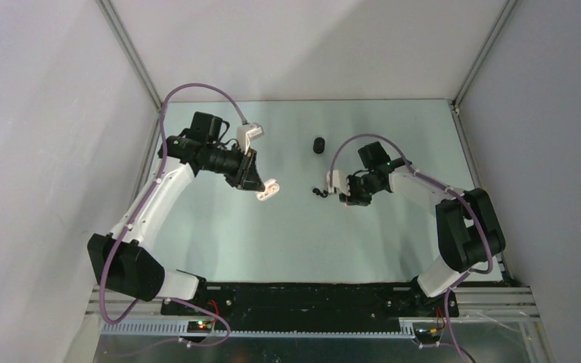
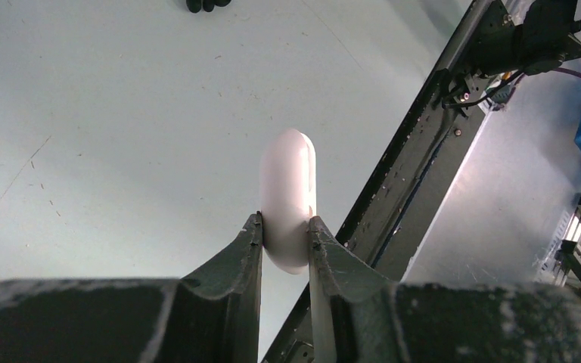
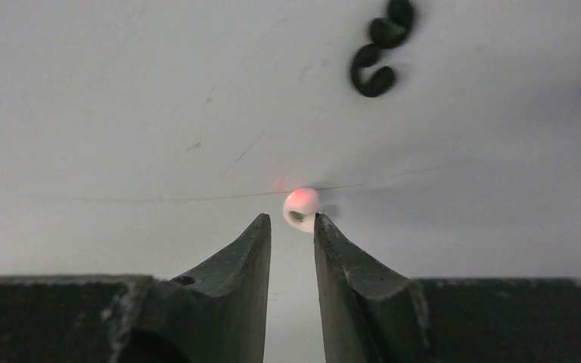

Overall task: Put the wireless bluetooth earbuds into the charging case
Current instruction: Pick up the earbud from the center of the board.

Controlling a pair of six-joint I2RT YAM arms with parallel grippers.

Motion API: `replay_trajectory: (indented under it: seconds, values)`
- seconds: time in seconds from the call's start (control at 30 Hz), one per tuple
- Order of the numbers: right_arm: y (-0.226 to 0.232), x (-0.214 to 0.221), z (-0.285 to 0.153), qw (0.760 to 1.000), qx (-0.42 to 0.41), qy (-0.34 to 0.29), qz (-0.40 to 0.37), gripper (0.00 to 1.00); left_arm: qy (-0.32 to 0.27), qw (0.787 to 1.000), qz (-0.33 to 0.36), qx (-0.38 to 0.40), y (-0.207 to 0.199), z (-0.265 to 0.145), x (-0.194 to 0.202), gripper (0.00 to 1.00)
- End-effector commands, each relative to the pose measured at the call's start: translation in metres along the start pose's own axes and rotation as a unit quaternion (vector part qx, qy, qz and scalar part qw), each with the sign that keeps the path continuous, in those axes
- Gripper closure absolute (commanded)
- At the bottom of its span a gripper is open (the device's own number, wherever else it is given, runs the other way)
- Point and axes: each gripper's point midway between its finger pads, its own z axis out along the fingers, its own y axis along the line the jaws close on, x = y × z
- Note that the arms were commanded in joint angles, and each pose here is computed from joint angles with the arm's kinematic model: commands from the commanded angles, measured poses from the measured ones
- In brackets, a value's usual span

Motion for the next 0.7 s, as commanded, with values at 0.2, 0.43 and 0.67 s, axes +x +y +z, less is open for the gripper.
replay_trajectory:
  seconds: [0.2, 0.43, 0.67]
  values:
    - [0.012, -0.022, -0.027, 0.756, 0.022, 0.020, 0.654, 0.66, -0.018, 1.000, 0.015, -0.007, -0.001, -0.010, -0.004, 1.00]
    - [0.007, -0.009, -0.017, 0.688, 0.026, 0.038, 0.725, 0.62, -0.022, 1.000, 0.006, -0.005, -0.002, -0.010, -0.008, 1.00]
    - [0.006, 0.010, -0.001, 0.663, 0.031, 0.067, 0.745, 0.62, -0.015, 1.000, 0.002, -0.010, 0.000, -0.010, -0.003, 1.00]
